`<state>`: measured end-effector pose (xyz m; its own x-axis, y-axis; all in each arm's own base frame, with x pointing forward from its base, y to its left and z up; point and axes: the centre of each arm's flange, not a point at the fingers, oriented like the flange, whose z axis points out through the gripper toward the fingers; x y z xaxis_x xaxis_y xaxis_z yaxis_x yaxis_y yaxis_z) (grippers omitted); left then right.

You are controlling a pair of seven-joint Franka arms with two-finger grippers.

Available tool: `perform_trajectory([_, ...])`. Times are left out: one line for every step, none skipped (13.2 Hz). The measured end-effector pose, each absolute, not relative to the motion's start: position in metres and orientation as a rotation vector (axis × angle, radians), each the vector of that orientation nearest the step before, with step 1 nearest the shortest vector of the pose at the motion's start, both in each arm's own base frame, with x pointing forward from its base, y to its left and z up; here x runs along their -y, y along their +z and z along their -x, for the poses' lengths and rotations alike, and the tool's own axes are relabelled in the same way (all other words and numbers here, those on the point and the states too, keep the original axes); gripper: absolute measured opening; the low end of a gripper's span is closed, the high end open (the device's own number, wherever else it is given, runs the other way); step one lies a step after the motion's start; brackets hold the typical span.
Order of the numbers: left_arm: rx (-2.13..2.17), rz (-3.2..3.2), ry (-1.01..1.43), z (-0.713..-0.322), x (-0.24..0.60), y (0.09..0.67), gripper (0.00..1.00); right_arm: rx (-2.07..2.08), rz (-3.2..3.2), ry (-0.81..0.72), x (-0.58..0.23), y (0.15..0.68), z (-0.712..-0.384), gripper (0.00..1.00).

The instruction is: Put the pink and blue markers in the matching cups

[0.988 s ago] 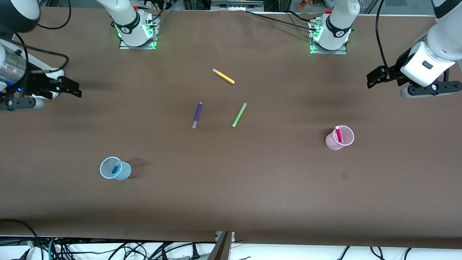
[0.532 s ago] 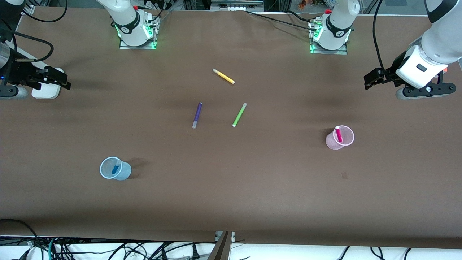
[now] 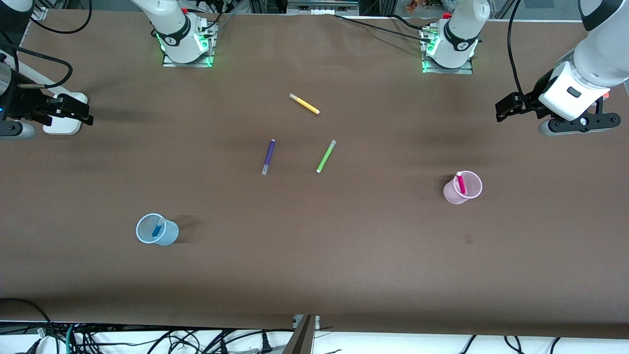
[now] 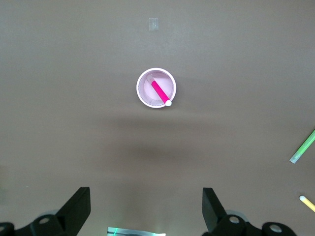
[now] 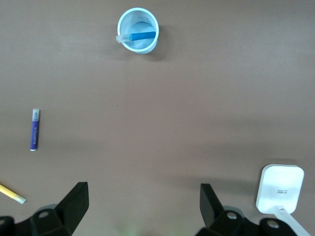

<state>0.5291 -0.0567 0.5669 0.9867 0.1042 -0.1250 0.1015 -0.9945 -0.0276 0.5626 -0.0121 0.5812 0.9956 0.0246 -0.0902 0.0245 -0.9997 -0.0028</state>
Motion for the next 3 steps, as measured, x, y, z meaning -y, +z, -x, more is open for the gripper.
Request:
perform_trajectory([0.159, 3.110, 0.196, -0.5291, 0.0574, 0.5670, 1.00, 0.041, 3.139, 0.144, 0.0115, 0.5809, -0.5640, 1.00])
perform_trajectory([0.157, 3.110, 0.196, -0.5290, 0.0580, 0.5670, 1.00, 0.044, 3.140, 0.146, 0.0107, 0.5805, -0.5645, 1.00])
perform_trajectory([0.157, 3.110, 0.196, -0.5290, 0.0581, 0.5670, 1.00, 0.046, 3.140, 0.146, 0.0101, 0.5804, -0.5645, 1.00])
